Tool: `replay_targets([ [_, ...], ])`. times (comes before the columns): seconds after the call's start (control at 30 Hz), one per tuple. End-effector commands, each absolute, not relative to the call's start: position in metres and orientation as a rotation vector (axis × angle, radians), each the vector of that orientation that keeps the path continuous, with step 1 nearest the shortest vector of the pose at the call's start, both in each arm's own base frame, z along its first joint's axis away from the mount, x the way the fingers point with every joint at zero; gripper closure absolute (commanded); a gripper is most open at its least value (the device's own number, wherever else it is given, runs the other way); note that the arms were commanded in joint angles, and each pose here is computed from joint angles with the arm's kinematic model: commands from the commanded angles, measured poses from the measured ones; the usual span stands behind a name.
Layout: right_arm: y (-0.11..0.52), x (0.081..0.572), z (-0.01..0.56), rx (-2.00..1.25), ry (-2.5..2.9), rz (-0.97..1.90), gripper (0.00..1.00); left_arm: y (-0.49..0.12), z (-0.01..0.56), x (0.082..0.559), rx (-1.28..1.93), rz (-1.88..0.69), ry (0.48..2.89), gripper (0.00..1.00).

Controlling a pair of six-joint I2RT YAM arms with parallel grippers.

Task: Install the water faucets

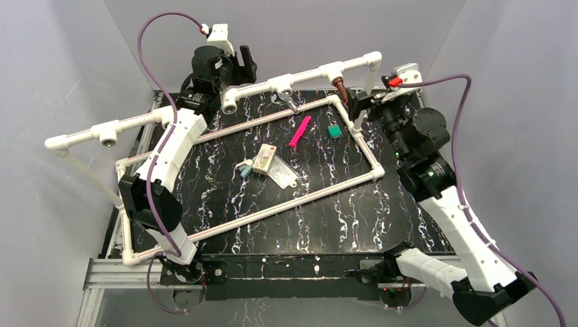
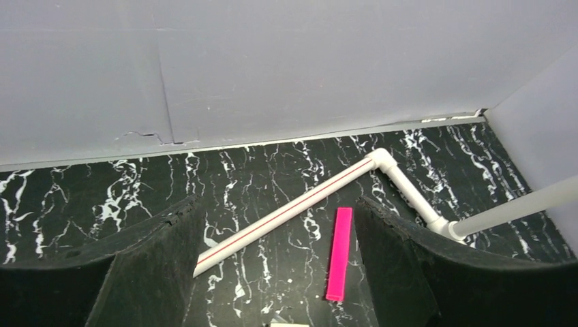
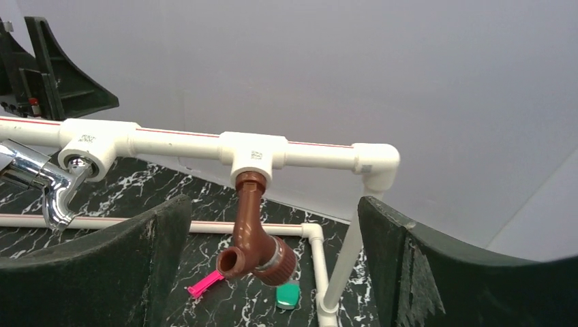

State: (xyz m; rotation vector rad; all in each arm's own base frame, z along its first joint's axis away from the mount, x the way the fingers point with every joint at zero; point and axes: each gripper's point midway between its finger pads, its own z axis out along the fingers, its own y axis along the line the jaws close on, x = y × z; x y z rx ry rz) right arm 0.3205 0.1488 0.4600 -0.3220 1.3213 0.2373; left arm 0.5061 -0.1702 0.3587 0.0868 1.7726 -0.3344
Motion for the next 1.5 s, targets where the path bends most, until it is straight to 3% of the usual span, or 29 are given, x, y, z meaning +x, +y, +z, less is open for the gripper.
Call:
replay_targets([
  [0.0, 0.119, 0.304, 0.474, -0.259, 1.291, 0.147, 0.01, -0.172, 0.415, 0.498, 0.012, -0.412, 1.629, 0.23],
  [0.27, 0.09, 0.288, 0.44, -0.182, 1.366, 0.076, 0.01, -0.164, 0.509, 0.465, -0.047, -0.528, 1.348, 0.22],
  [0.6, 0.076, 0.273, 0.356, -0.136, 1.546, 0.069, 0.01, -0.16, 0.562, 0.404, 0.004, -0.632, 1.229, 0.21],
  [0.9, 0.091, 0.278, 0.257, -0.253, 1.645, 0.067, 0.01, -0.152, 0.541, 0.345, 0.056, -0.662, 1.301, 0.21],
  [1.2, 0.099, 0.312, 0.195, -0.211, 1.654, 0.022, 0.01, -0.131, 0.505, 0.285, 0.06, -0.642, 1.408, 0.21],
  [1.47, 0.067, 0.341, 0.131, -0.149, 1.67, -0.076, 0.01, -0.125, 0.471, 0.254, 0.047, -0.657, 1.464, 0.21],
])
